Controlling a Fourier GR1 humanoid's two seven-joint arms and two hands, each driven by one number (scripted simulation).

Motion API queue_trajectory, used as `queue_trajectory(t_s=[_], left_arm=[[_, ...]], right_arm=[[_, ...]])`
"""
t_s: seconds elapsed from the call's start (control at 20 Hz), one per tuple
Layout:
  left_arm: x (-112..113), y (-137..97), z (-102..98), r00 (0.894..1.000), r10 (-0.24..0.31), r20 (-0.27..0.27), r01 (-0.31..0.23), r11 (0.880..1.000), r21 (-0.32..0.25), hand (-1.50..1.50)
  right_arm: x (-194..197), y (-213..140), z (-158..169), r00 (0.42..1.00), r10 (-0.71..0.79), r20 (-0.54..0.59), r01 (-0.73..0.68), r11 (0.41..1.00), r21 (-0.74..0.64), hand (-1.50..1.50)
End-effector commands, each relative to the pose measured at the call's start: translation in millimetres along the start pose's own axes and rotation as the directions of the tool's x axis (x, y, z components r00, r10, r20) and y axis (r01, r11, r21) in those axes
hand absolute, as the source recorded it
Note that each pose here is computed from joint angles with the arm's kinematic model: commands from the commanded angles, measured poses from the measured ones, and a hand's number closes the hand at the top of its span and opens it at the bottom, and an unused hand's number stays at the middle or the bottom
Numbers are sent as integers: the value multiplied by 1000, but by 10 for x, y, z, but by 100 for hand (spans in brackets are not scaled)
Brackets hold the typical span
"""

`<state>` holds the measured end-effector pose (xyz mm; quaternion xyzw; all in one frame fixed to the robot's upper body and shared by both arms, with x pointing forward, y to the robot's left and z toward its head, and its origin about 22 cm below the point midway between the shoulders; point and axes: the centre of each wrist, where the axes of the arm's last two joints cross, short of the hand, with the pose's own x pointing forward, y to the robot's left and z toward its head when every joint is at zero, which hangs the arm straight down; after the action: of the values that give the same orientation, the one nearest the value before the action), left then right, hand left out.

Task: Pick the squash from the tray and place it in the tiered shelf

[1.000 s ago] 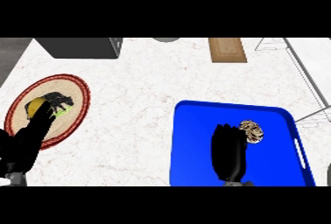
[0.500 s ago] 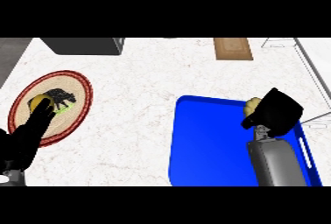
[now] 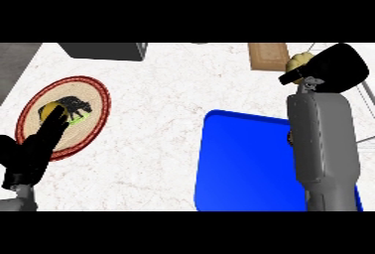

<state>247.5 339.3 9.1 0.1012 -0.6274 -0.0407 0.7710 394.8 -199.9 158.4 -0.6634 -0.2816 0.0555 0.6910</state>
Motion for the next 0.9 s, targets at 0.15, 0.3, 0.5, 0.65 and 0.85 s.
queue_trajectory(t_s=[0.15,0.3,0.5,0.65,0.85], left_arm=[[-20,-199,-11,1000,6,-7,-6,1000,1,0],[-77,-63,5,1000,-11,-16,11,1000,16,0],[-117,94,-35,999,5,-36,-3,999,40,0],[-42,-44,-39,1000,-1,-10,2,1000,27,0],[-204,95,105,1000,-2,-21,2,1000,10,0]], right_arm=[[509,-509,133,944,-307,-124,292,948,-124,150],[742,-924,311,927,-362,-98,343,925,-165,150],[828,-1144,193,926,-371,-70,344,905,-251,150],[935,-1146,122,923,-376,-75,342,896,-285,150],[1029,-1513,120,927,-366,-83,307,866,-393,150]])
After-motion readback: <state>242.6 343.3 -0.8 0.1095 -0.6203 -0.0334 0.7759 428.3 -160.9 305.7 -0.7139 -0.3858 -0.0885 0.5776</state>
